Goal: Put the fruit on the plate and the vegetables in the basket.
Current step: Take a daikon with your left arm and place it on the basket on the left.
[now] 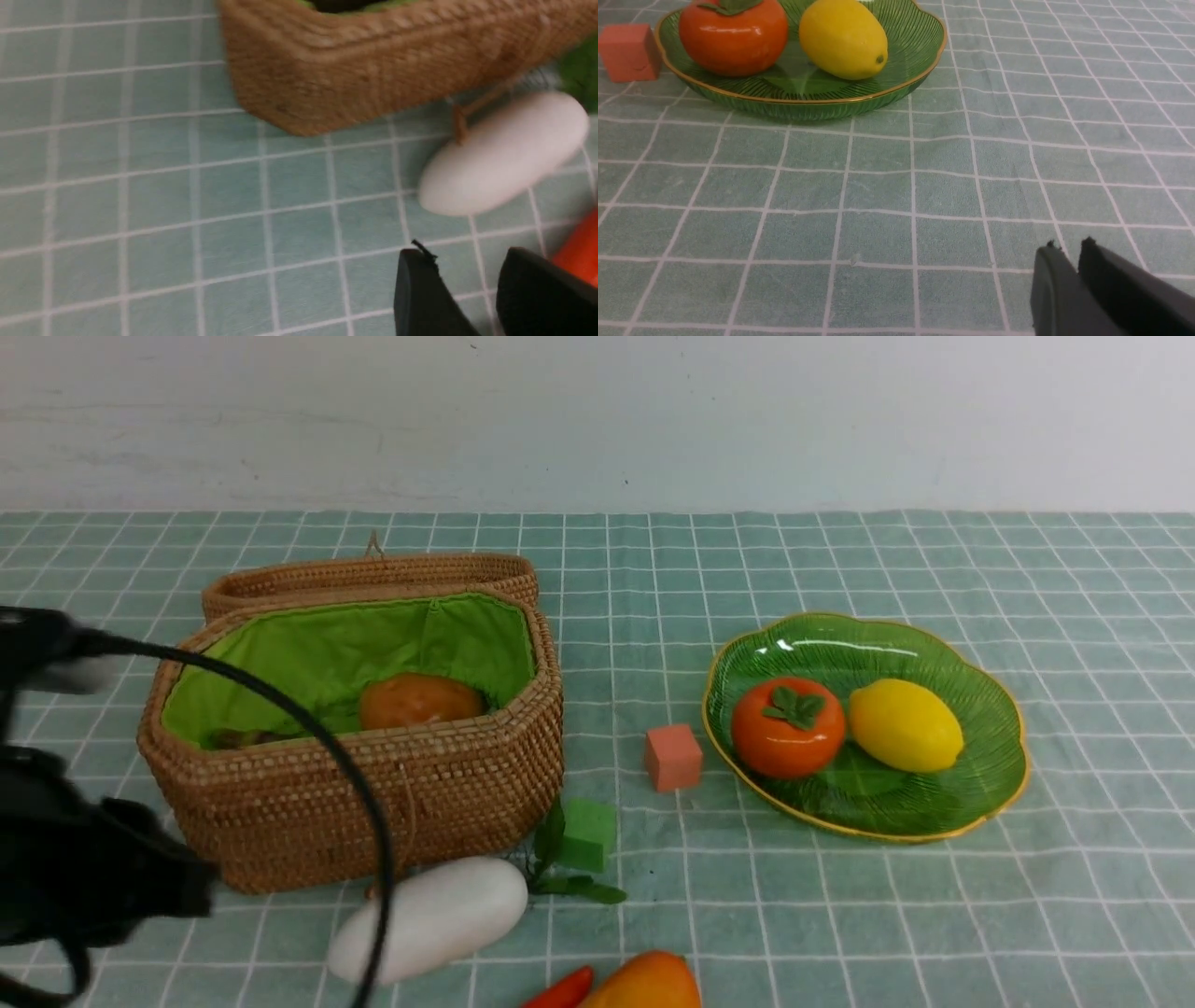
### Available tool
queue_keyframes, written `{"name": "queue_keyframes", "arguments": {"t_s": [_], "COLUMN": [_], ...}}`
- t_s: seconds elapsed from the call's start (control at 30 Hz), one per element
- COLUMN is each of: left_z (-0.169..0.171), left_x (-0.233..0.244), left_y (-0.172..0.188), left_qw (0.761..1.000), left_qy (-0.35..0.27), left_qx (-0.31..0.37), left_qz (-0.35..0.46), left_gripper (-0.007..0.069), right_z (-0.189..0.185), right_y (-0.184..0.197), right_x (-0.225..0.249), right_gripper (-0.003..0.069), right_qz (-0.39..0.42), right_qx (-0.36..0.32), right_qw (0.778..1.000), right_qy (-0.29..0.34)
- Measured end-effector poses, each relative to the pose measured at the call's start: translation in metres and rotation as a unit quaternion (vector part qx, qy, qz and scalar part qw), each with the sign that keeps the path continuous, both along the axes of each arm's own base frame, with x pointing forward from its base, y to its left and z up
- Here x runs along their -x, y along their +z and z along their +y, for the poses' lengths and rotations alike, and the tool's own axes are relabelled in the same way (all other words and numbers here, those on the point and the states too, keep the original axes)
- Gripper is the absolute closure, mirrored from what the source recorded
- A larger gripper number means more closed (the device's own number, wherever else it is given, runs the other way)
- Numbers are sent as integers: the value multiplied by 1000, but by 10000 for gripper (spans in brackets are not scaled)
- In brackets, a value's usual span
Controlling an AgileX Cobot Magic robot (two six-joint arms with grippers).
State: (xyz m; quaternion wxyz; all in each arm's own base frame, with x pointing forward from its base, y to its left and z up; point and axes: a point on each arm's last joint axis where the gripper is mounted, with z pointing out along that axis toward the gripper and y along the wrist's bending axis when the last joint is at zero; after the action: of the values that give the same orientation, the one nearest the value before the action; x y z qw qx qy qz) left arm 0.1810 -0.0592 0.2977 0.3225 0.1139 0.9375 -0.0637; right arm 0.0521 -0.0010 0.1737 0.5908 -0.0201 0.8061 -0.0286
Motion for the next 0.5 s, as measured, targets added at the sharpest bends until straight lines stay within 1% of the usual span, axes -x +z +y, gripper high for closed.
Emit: {"name": "queue_keyframes", "arguments": {"t_s": [0.07,0.1,0.17,0.2,0.23,0.27,0.3,0.33,0.37,0.4,0.5], "left_z": [-18,-22,-48,-50,-62,-64,-72,-74,-79,-82,-86], "left_x": [-12,-15,-38,-39,-53,-56,-67,-70,-80,-84,-91], "left_y": [-5,-6,-15,-17,-25,-27,-39,-42,-54,-60,-74], "left_qw": [999,999,995,994,991,990,985,984,978,974,966], "left_qy": [-41,-49,-89,-95,-110,-116,-133,-137,-159,-172,-198], "left_qx": [-6,-9,-29,-34,-48,-55,-76,-80,-99,-110,-123], "left_qz": [11,14,41,45,61,64,78,81,91,98,111], "left_gripper": [342,337,253,238,179,160,98,81,22,-11,-38], "right_z": [0,0,0,0,0,0,0,0,0,0,0], "right_y": [0,0,0,0,0,0,0,0,0,0,0], "right_x": [0,0,0,0,0,0,0,0,0,0,0], "right_gripper": [571,571,566,566,564,564,562,561,559,557,554], "right_qz": [0,0,0,0,0,0,0,0,0,0,0], "right_qx": [0,0,0,0,0,0,0,0,0,0,0], "right_qw": [1000,1000,1000,1000,1000,1000,1000,1000,1000,1000,1000], "right_qy": [0,0,0,0,0,0,0,0,0,0,0]}}
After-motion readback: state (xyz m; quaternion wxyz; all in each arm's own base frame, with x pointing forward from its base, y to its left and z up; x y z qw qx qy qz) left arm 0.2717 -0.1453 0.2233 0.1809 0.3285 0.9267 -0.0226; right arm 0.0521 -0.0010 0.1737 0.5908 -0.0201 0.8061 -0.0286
